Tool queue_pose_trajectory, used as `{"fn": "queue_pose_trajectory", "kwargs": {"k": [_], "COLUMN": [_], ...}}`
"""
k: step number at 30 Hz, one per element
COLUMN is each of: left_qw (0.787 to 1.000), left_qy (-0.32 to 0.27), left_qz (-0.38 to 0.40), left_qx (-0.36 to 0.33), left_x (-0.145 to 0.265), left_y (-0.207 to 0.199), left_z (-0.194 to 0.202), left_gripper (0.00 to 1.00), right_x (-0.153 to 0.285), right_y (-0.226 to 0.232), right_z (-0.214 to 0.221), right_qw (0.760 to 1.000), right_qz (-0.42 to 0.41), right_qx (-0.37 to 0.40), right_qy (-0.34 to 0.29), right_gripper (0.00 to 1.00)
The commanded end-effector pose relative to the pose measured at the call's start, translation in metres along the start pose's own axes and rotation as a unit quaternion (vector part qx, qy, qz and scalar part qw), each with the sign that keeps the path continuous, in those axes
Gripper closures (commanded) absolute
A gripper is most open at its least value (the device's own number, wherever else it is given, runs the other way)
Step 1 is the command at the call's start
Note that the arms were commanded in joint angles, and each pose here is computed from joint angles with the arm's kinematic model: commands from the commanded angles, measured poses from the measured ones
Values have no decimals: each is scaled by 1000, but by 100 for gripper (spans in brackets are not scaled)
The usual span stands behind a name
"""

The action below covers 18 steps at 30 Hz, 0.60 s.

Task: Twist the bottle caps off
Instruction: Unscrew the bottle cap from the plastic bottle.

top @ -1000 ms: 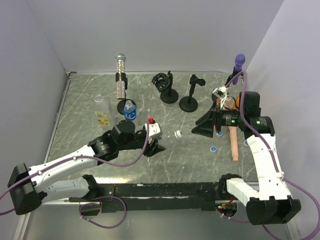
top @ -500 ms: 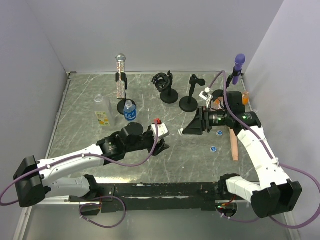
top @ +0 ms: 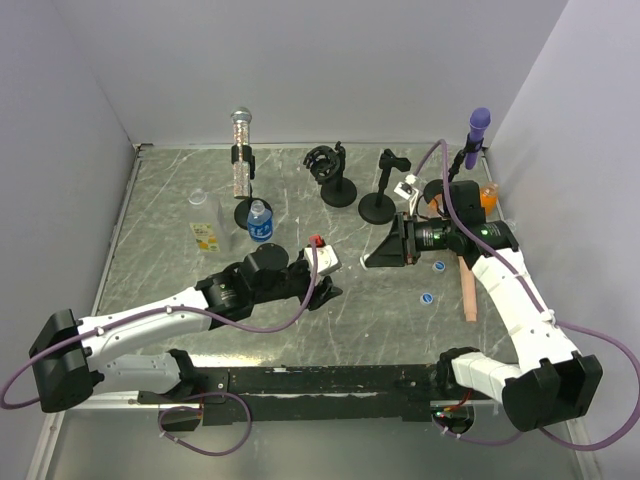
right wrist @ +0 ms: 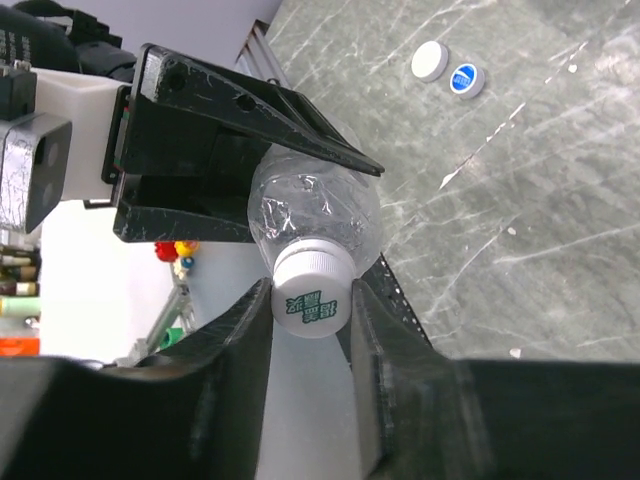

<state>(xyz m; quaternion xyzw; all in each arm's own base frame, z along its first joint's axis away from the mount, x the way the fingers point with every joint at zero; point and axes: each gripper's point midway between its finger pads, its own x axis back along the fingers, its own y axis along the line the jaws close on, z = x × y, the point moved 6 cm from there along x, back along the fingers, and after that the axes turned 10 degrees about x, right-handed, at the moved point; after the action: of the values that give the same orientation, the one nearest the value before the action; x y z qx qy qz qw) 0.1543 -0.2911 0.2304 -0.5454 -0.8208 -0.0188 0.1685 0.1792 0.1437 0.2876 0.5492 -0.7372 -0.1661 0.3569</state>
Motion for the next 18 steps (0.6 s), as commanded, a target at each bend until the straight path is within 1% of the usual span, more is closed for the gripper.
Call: {"fn": "queue_pose_trajectory", "kwargs": {"k": [1, 3, 5, 7, 9, 10, 12, 13, 14, 17, 18], "left_qw": [999, 999, 999, 997, 995, 993, 989, 987, 984, 975, 974], "left_qy": [-37, -34, -32, -27, -17, -13, -7, 7, 13, 33, 37], "left_qz": [19, 25, 42, 72, 102, 115, 147, 159, 177, 215, 219], "left_qx": [-5, -7, -9, -9, -5, -2, 6, 15, 17, 43, 44], "left_x": [1, 3, 6, 10, 14, 16, 19, 21, 22, 25, 25], "left_y": [-8, -9, -13, -19, -25, -27, -33, -34, -37, -44, -45], "left_z": [-26, -25, -24, -23, -21, -21, -19, -14, -12, -7, -6], "left_gripper": [64, 64, 63, 62, 62, 62, 62, 62, 61, 62, 62], "right_x": [2, 3, 5, 8, 10, 10, 8, 9, 8, 11, 12], "right_y": [11, 16, 22, 29, 34, 36, 37, 38, 39, 39, 38], "right_z": [-5, -4, -3, 3, 7, 10, 14, 18, 21, 30, 28], "right_qw": [999, 997, 989, 981, 962, 954, 926, 912, 893, 818, 800], "right_qz": [-29, -46, -77, -100, -114, -119, -122, -119, -119, -101, -85], "right_qx": [42, 65, 126, 166, 248, 272, 351, 386, 427, 563, 591], "right_qy": [-4, 3, 7, 19, 33, 45, 61, 70, 76, 70, 57], "right_gripper": [70, 76, 80, 82, 83, 83, 83, 83, 83, 81, 80]}}
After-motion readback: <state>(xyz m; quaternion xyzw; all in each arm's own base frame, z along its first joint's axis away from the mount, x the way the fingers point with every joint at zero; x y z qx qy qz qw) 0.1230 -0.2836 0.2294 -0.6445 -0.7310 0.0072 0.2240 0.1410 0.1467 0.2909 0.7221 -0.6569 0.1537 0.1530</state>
